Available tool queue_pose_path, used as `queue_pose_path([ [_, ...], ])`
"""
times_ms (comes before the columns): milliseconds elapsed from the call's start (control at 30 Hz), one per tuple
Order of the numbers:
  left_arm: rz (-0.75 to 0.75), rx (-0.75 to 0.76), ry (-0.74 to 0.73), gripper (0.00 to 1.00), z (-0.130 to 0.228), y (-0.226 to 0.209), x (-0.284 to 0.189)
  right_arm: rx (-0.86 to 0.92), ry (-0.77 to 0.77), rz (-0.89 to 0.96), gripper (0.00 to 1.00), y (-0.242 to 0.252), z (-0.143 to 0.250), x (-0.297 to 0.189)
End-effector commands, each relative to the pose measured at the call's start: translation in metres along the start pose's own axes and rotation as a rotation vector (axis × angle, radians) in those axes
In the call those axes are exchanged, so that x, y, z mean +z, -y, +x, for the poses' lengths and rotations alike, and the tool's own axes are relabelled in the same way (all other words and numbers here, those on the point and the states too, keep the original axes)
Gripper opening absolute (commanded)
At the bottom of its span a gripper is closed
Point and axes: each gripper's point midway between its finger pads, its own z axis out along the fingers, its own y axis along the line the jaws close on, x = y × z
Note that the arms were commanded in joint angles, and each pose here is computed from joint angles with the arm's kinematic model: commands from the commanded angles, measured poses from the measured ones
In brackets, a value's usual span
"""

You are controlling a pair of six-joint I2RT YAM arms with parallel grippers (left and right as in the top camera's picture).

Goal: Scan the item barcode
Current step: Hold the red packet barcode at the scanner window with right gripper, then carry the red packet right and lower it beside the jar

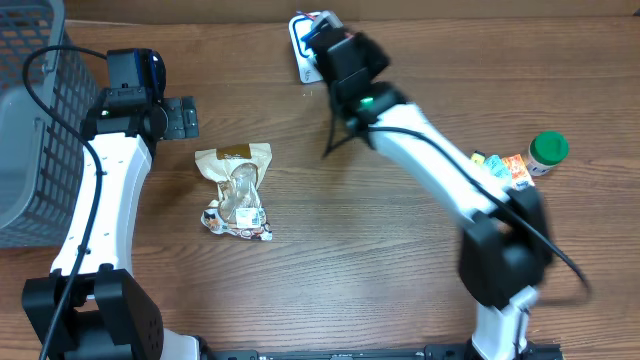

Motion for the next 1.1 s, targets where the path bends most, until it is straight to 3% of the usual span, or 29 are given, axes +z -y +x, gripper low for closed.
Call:
queue_pose_path([
  [0,-0.01,0.024,-0.007,1.0,0.002,-0.001,0.003,0.246,0.011,-0.178,0.11,0.012,0.003,-0.031],
  [267,-0.01,0.024,-0.007,1.0,0.002,-0.001,0.003,0.317,-0.55,-0.632,0.12,-0.029,0.15,-0.072],
  [400,-0.01,0.024,-0.007,1.0,0.002,-0.001,0.003,0.447,-0.689,-0.78,0.12,-0.048,0.191,-0.077],
  [667,-0.01,0.024,-0.007,1.0,0.002,-0.001,0.003,0.741,-0.856,-0.69,0.04,-0.071,0.266,-0.045],
  [1067,-0.01,0.024,-0.007,1.0,0.002,-0.001,0.003,0.736,-0.857,-0.48,0.04,-0.058,0.298,-0.02],
])
